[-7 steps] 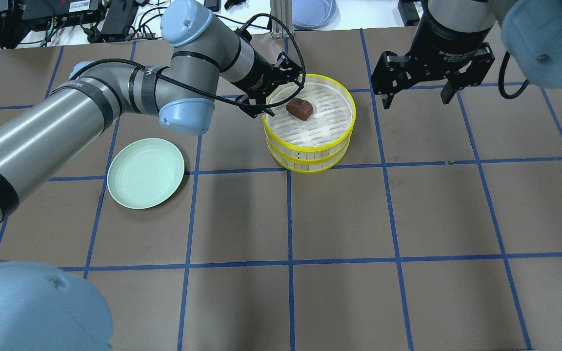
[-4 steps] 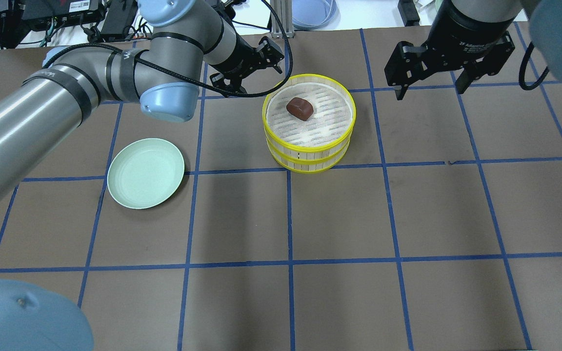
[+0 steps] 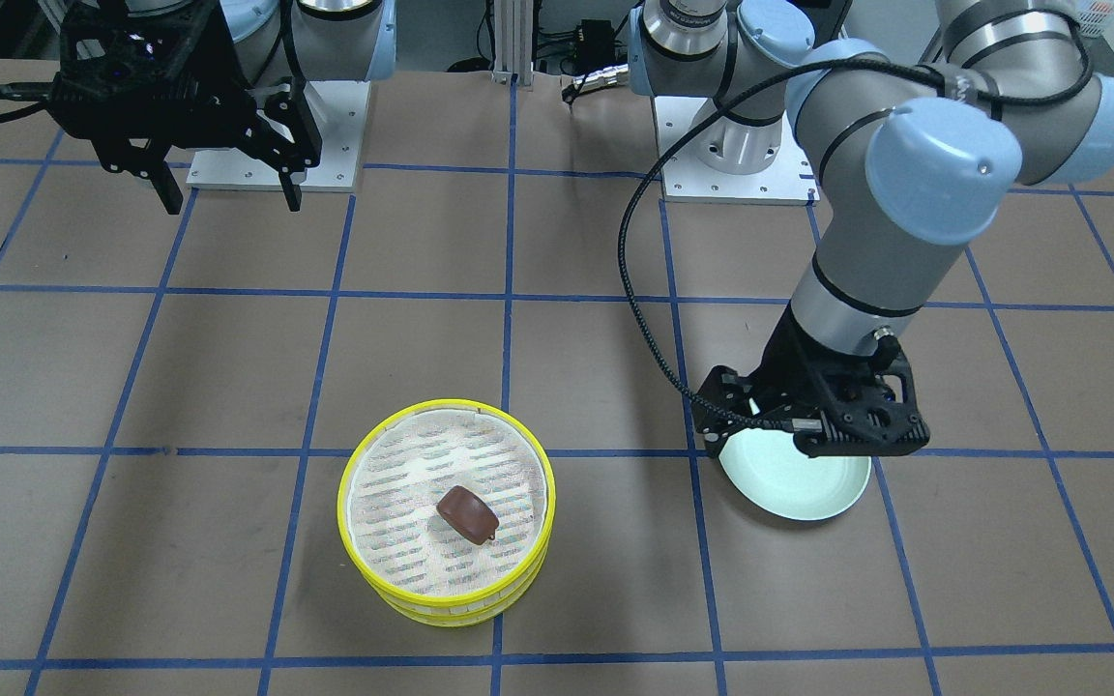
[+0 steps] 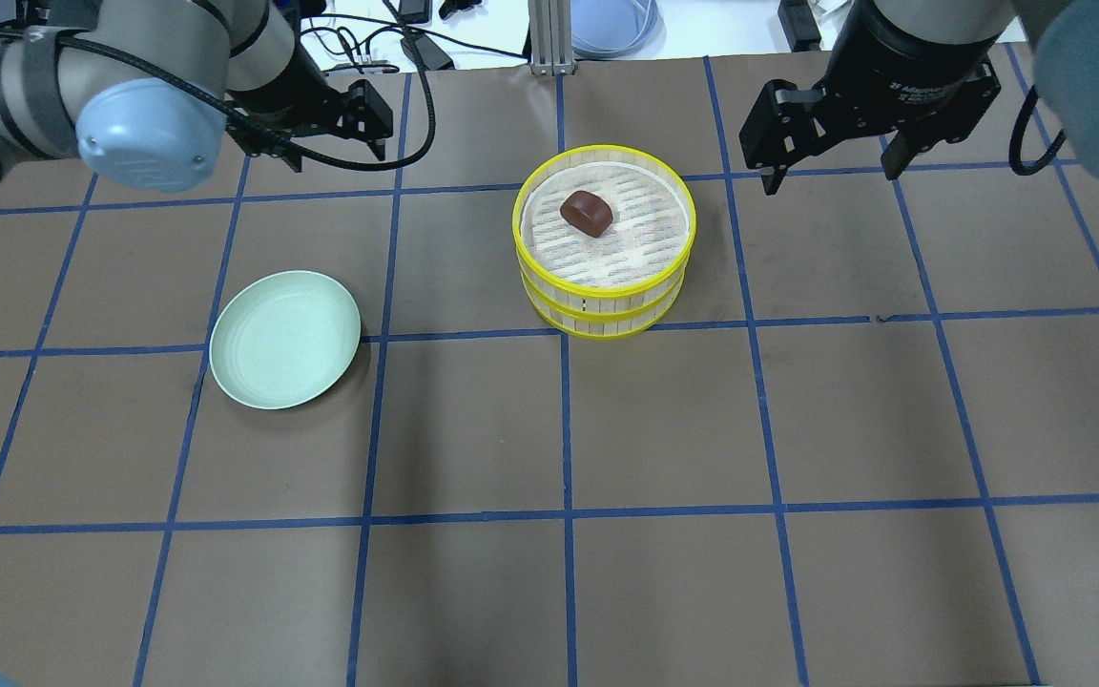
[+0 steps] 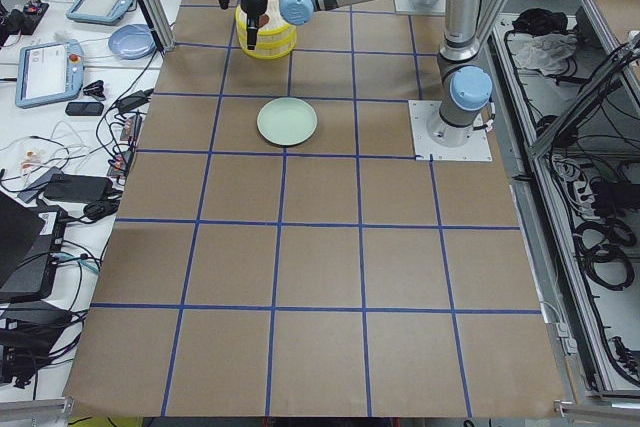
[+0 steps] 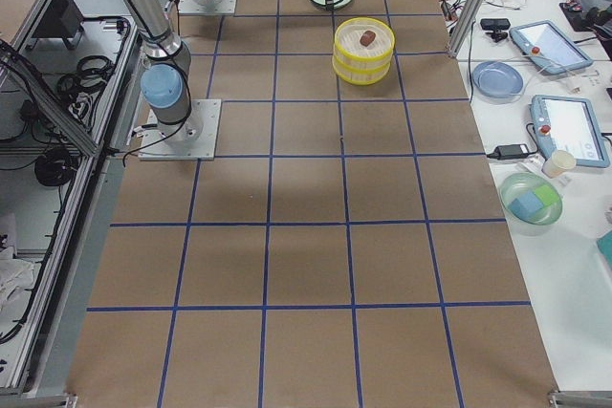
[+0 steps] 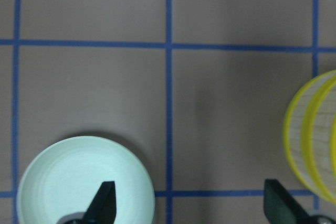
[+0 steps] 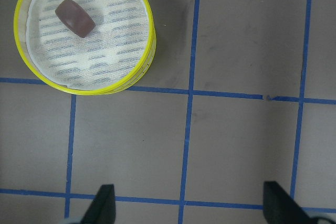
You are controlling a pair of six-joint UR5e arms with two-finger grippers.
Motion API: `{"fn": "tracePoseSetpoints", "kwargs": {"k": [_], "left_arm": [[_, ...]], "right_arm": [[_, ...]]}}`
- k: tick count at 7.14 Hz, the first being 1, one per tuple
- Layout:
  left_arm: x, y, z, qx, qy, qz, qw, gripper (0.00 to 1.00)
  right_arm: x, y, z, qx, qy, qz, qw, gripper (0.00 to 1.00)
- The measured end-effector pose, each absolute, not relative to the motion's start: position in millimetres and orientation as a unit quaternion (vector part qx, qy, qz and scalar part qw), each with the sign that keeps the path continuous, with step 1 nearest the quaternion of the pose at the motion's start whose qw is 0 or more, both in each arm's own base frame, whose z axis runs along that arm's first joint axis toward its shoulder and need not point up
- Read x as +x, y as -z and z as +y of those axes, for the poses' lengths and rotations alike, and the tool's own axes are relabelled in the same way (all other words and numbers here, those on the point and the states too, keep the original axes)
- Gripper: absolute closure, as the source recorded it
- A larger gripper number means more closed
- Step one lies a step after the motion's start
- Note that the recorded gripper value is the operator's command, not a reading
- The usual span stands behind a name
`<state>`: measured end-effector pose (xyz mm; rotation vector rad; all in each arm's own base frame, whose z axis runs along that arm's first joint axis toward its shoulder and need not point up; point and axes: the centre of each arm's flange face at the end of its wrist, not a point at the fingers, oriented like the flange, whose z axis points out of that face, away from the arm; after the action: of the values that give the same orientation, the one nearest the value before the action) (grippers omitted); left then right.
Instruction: Stack buns with steamer
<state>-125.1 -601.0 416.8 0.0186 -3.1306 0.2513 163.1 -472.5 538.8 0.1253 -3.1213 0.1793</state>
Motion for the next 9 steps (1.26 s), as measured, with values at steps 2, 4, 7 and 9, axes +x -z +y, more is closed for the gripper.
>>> {"fn": "tracePoseSetpoints", "kwargs": {"k": [2, 4, 7, 9], "left_arm": [[-105, -452, -566, -0.008, -0.043, -0.998, -0.035, 0.0], [-100, -490, -532, -0.016, -0.043, -0.998, -0.036, 0.0], [-94, -502, -513, -0.039, -0.036, -0.999, -0.009, 0.0], [-87, -503, -510, -0.038, -0.036, -0.999, 0.006, 0.0]], "right_arm": [[164, -538, -472, 0.042, -0.058, -0.997, 0.004, 0.0], [165, -539, -472, 0.041, -0.058, -0.997, 0.003, 0.0], [165, -540, -471, 0.039, -0.06, -0.997, 0.003, 0.0], [165, -539, -471, 0.039, -0.058, -0.998, 0.002, 0.0]]}}
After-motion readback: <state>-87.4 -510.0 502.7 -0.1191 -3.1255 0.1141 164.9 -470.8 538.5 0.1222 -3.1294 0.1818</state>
